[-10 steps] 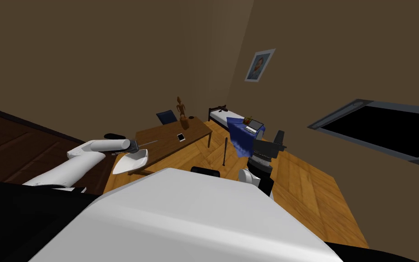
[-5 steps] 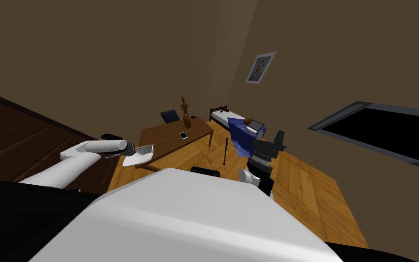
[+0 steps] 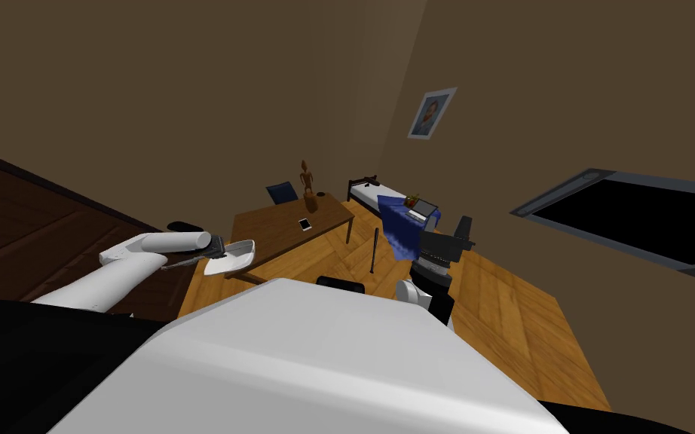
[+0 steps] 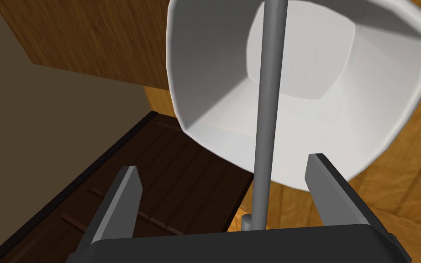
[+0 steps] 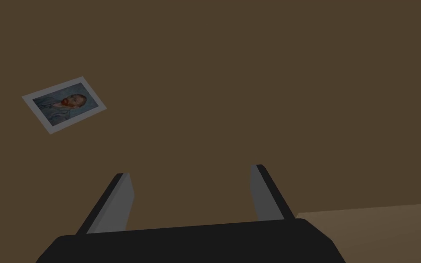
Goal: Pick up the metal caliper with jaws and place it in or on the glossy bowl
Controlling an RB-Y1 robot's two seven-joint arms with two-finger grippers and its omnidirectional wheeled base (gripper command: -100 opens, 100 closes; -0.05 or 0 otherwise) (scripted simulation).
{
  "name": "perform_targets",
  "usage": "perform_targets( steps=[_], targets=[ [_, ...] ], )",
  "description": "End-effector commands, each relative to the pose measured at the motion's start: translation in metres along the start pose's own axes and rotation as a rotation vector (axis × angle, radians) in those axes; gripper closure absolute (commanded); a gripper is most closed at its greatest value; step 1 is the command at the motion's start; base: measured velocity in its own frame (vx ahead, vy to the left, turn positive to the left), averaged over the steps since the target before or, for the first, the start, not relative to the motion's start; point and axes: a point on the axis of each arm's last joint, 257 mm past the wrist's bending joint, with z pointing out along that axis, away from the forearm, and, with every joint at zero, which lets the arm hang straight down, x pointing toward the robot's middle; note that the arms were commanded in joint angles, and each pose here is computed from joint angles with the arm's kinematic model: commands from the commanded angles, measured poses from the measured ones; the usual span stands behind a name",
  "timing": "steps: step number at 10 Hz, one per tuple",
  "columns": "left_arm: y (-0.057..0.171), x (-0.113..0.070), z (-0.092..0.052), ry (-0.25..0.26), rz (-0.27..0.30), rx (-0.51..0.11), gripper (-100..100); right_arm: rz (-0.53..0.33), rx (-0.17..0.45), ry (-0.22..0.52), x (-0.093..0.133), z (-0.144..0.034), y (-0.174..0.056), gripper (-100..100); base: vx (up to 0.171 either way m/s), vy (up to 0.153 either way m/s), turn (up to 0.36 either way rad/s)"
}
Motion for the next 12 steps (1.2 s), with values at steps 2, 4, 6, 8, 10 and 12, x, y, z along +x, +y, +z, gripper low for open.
perform_targets(
  steps=[2, 4, 6, 8, 10, 12],
  targets=[
    [-0.013, 0.001, -0.012, 0.004, 0.002, 0.003, -100, 0.000, 0.000, 0.000, 0.000, 0.000, 0.000, 0, -0.007, -0.002, 0.028],
    [-0.028, 0.003, -0.029, 0.009, 0.007, 0.004, -100, 0.000, 0.000, 0.000, 0.000, 0.000, 0.000, 0, -0.009, -0.002, 0.028],
    [-0.039, 0.006, -0.042, 0.013, 0.014, 0.004, -100, 0.000, 0.000, 0.000, 0.000, 0.000, 0.000, 0, -0.010, -0.004, 0.031],
    [-0.036, 0.006, -0.036, 0.012, 0.011, 0.005, 0, 0.000, 0.000, 0.000, 0.000, 0.000, 0.000, 0, 0.000, 0.000, 0.000],
    [-0.036, 0.006, -0.036, 0.012, 0.011, 0.005, 0, 0.000, 0.000, 0.000, 0.000, 0.000, 0.000, 0, 0.000, 0.000, 0.000],
    [-0.036, 0.006, -0.036, 0.012, 0.011, 0.005, 0, 0.000, 0.000, 0.000, 0.000, 0.000, 0.000, 0, 0.000, 0.000, 0.000]
  ],
)
